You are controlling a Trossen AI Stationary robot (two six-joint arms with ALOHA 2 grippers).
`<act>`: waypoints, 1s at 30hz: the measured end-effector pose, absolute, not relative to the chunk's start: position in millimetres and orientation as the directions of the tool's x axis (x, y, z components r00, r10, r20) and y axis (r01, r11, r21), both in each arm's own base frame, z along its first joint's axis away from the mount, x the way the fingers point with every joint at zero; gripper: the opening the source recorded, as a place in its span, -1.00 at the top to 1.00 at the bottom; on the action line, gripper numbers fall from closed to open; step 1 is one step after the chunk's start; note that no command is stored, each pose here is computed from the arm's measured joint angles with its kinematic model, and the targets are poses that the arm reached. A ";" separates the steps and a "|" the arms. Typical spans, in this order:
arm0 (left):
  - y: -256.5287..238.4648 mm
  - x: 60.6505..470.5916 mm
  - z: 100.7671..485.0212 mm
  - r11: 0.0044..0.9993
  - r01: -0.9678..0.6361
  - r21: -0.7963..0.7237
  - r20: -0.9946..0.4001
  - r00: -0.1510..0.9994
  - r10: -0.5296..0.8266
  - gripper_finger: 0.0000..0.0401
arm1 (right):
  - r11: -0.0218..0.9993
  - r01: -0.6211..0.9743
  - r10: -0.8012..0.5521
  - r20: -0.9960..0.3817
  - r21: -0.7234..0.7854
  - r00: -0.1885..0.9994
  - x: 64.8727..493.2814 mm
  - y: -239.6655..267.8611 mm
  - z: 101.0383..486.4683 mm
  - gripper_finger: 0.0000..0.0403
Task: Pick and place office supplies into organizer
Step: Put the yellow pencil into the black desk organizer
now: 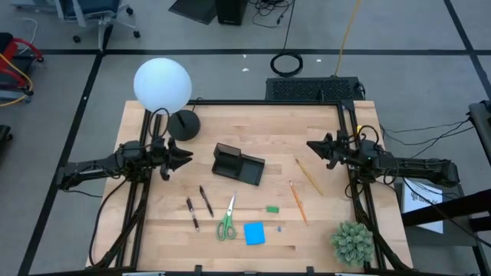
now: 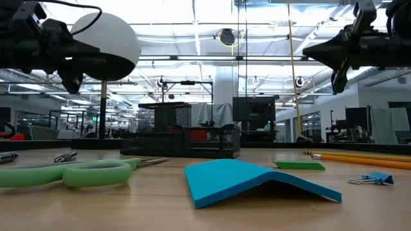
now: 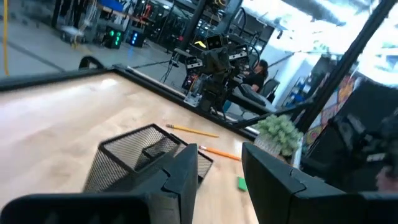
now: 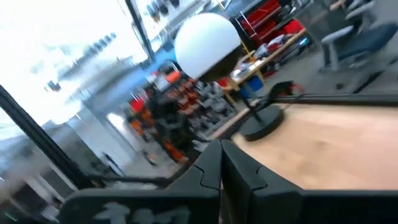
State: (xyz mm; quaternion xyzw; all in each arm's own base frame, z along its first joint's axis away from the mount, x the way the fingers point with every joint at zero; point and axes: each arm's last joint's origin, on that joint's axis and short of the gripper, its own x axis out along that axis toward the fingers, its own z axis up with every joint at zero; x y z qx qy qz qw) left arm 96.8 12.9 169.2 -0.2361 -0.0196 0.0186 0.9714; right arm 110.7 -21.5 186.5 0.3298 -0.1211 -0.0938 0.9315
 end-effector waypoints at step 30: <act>12.2 96.5 175.4 0.817 0.035 -0.576 0.093 0.995 0.023 0.37 | 0.878 -0.118 -0.073 0.374 0.464 0.925 106.2 -15.6 206.8 1.00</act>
